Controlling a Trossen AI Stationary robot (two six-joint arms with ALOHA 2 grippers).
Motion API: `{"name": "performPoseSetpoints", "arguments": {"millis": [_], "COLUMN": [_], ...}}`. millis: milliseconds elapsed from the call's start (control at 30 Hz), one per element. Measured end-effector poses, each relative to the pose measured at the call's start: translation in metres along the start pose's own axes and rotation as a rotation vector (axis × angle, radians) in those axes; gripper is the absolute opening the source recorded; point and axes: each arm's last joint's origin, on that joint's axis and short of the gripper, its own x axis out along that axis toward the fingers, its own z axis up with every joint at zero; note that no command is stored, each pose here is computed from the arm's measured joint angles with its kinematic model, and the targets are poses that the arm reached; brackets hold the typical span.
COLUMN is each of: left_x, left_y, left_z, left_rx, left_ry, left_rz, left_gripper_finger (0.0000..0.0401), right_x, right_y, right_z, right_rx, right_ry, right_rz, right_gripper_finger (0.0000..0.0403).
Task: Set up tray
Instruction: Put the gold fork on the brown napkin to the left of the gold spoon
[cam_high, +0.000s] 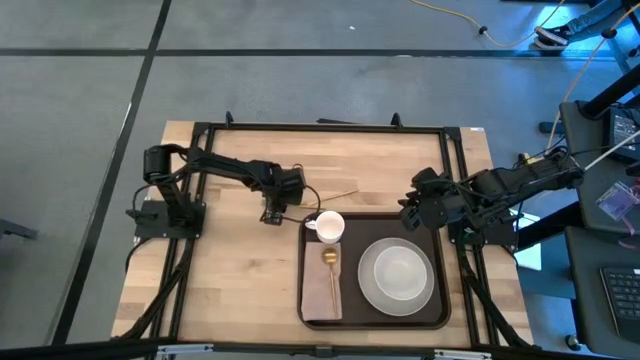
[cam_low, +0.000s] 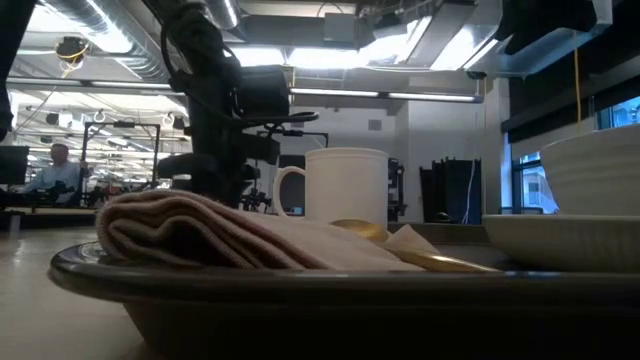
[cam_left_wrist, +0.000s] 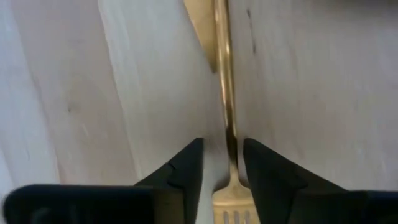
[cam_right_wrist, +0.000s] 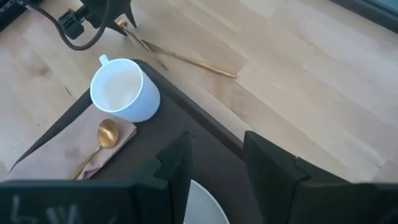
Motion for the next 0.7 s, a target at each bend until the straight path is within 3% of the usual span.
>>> {"name": "performPoseSetpoints", "arguments": {"millis": [300, 500, 700], "left_x": [0.001, -0.001, -0.028], "left_y": [0.000, -0.001, 0.003], "left_z": [0.000, 0.000, -0.005], "left_rx": [0.007, 0.012, 0.001], "left_ry": [-0.004, -0.007, -0.039], "left_rz": [-0.007, 0.003, 0.087], "left_gripper_finger": [0.0013, 0.0009, 0.0006], "right_x": [0.000, 0.000, 0.000], "right_y": [0.000, 0.000, 0.000], "right_z": [0.000, 0.000, 0.000], "right_rx": [0.000, 0.000, -0.001], "right_ry": [0.000, 0.001, 0.001], "right_rz": [0.000, 0.000, 0.000], "right_gripper_finger": [0.0145, 0.0145, 0.0145]}}
